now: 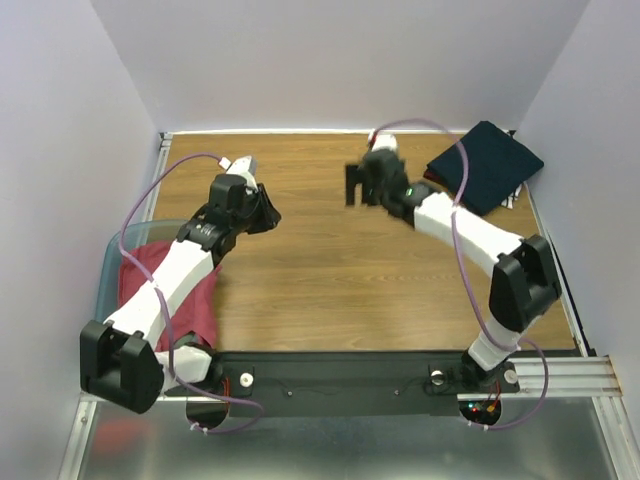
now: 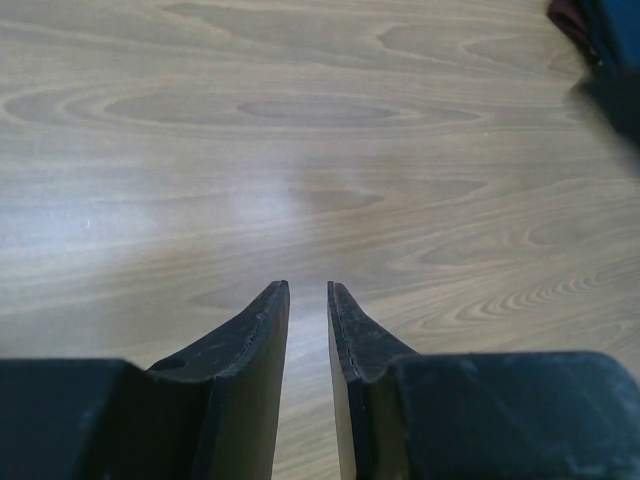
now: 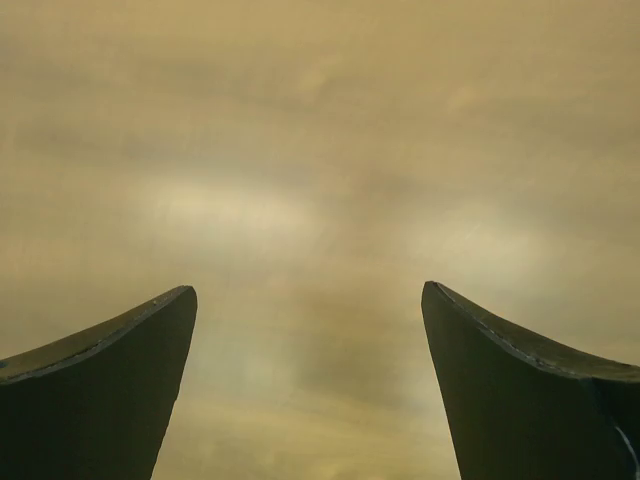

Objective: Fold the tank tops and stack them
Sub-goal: Neatly place the folded tank top to the corner

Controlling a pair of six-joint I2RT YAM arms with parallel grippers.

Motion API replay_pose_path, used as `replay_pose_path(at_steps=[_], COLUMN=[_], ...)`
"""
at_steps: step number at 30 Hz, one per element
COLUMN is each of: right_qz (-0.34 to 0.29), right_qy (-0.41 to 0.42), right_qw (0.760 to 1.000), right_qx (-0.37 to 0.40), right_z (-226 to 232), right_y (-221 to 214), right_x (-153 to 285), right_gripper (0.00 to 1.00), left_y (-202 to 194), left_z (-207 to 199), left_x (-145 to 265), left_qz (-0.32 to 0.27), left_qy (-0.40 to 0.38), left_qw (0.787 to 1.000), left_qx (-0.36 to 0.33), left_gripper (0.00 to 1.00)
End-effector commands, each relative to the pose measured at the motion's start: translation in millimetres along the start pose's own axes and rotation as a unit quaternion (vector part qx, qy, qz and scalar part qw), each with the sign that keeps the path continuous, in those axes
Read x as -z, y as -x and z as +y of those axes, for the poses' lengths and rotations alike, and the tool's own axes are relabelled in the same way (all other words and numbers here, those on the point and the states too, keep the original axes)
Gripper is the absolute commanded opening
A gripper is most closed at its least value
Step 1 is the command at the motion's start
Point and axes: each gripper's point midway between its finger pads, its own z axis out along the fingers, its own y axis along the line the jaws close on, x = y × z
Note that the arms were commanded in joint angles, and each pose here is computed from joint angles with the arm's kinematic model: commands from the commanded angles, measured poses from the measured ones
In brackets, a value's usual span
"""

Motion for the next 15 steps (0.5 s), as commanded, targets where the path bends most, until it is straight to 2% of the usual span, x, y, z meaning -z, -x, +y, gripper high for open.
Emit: replay_pose_path(at_steps=[1,2,3,6,7,15], right_qz=[-0.034,-0.03,-0.012,-0.021,-0.012,-0.042], right_qy=[0.092,0.112,0.111,0.115,0.109,0.126], right_qw=[0.992,0.99,0.99,0.987,0.988,0.983], right_qx=[-0.079,-0.082,-0.082,-0.107,-0.105,-0.128], right_z=[33.5,40.2,33.7,22.3,14.4,-3.7], right_y=[-25.0,-35.1,-63.7,-72.7,-87.6,-91.0], right_x=[33.4,40.8,39.1,58.2,61.1,96.7], right_gripper=[1.0,1.0,1.0,1.0,1.0,1.0], left_y=[-12.2,-17.3,-27.7,-42.1,-44.9,-61.7], left_z=[0.7,0.2,0.5,-12.2,-15.5,-22.0], left_x=[2.6,1.9,-1.3,0.0,1.1,9.5], left_qz=[-0.023,-0.023,-0.024,-0.042,-0.046,-0.075], left_qy=[-0.008,-0.009,-0.006,-0.008,-0.006,-0.001], left_qw=[0.999,0.999,0.999,0.998,0.998,0.997], left_qx=[0.023,0.026,0.034,0.035,0.033,0.037], left_gripper=[0.34,0.34,0.34,0.34,0.34,0.34])
